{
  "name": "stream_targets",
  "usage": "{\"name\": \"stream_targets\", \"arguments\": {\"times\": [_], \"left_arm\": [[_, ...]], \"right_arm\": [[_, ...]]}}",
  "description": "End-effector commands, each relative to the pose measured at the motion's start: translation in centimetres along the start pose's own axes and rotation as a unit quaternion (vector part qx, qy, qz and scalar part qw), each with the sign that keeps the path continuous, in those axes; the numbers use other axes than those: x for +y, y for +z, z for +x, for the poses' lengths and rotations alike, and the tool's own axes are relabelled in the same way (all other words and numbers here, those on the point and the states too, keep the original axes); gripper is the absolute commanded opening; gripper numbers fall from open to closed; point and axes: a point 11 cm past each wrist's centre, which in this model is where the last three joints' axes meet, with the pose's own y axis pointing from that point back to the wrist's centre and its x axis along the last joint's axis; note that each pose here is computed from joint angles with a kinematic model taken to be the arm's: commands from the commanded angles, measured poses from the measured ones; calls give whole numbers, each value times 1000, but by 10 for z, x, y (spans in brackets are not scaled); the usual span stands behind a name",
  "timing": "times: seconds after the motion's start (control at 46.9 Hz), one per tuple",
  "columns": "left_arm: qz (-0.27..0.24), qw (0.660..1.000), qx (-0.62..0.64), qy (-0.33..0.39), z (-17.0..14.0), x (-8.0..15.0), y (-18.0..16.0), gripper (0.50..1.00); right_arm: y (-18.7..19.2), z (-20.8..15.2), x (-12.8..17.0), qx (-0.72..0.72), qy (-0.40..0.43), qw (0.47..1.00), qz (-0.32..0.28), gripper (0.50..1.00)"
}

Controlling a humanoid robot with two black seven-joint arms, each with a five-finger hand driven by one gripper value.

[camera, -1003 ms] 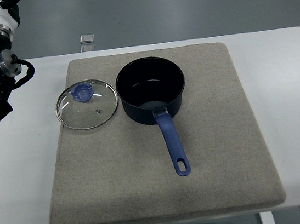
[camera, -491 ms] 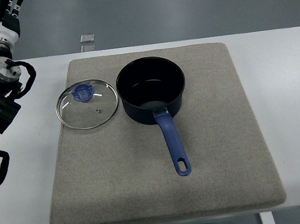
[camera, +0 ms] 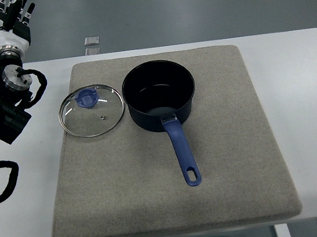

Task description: Open pot lid and place left with left hand

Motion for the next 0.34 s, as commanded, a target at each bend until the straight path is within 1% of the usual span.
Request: {"name": "stream_targets", "arguments": {"times": [0.0, 0.149, 0.32], "left_arm": [[0, 1000, 0, 0, 0, 0, 0, 844], [-1, 1000, -1, -1, 0, 0, 1, 851], [-4, 1000, -4, 6, 4, -1, 5, 872]], "right_arm": [[0, 0, 0, 0, 0, 1000, 0, 917], [0, 0, 0, 0, 0, 1000, 0, 917], [-1, 0, 0, -2, 0, 1000, 1, 917]]}}
